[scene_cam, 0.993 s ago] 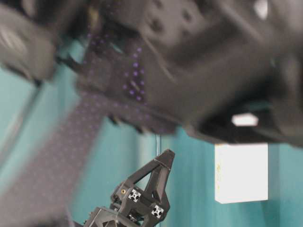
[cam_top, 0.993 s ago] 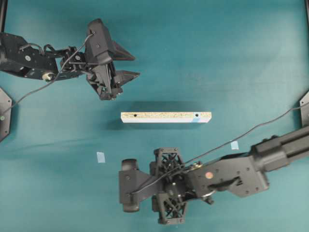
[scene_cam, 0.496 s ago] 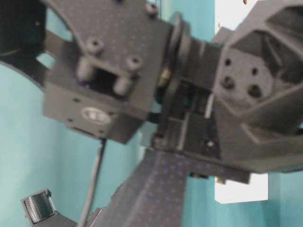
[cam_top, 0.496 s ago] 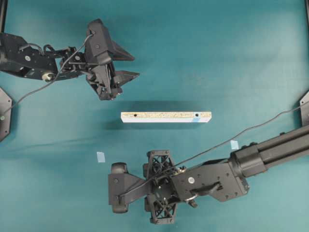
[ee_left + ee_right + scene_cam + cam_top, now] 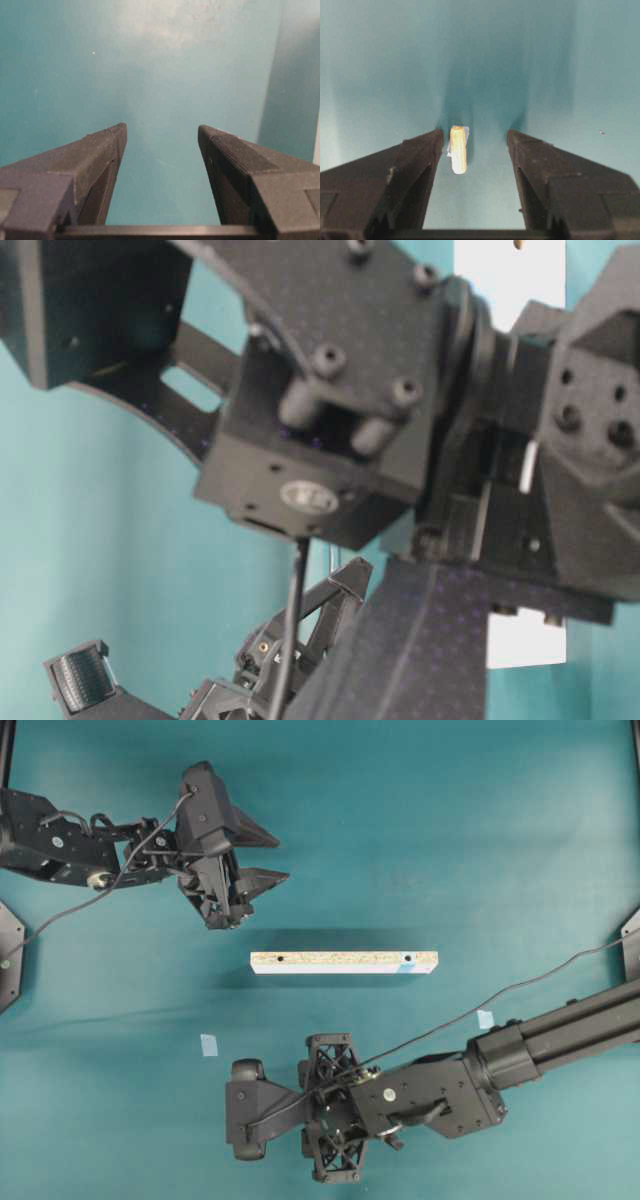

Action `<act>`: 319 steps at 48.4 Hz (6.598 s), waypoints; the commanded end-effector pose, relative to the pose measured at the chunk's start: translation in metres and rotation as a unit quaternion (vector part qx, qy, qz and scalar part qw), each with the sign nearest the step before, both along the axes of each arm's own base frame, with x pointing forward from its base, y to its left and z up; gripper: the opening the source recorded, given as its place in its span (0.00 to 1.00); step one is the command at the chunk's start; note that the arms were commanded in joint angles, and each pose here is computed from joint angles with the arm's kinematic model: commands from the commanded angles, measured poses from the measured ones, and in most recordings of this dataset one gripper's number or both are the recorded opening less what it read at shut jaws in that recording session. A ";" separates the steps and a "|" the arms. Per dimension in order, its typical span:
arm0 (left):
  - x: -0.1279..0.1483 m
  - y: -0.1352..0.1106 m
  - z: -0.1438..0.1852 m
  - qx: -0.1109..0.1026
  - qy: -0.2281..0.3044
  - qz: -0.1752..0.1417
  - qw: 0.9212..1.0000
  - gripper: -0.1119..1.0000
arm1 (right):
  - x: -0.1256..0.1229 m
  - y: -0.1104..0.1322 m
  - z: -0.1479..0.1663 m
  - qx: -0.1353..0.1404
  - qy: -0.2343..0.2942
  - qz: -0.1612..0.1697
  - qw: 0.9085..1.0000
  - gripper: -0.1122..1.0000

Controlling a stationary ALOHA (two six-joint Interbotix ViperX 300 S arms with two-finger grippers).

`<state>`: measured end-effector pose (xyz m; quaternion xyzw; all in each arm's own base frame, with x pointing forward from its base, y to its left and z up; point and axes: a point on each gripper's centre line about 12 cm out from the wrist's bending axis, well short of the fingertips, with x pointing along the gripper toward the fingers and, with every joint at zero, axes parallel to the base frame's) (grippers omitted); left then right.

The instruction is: Insert the rod into the hole on the wooden board.

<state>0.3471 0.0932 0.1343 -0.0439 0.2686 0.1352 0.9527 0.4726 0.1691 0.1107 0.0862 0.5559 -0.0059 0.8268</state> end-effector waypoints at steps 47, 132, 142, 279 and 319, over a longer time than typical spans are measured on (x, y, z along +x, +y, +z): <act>0.004 -0.010 0.007 0.000 -0.009 -0.014 1.000 0.75 | 0.009 0.006 0.019 0.008 -0.030 0.007 0.999 0.19; -0.005 -0.045 0.005 -0.006 0.022 -0.061 0.998 0.75 | -0.130 -0.160 0.126 0.131 -0.386 -0.124 0.905 0.19; -0.011 -0.047 0.022 0.001 0.000 -0.067 0.998 0.75 | -0.138 -0.165 0.128 0.130 -0.398 -0.126 0.899 0.19; 0.026 -0.102 -0.033 0.008 0.082 -0.158 0.984 0.62 | -0.140 -0.182 0.115 0.111 -0.391 -0.135 0.904 0.19; 0.028 -0.096 -0.044 0.006 0.098 -0.151 0.984 0.40 | -0.141 -0.182 0.113 0.112 -0.388 -0.137 0.904 0.19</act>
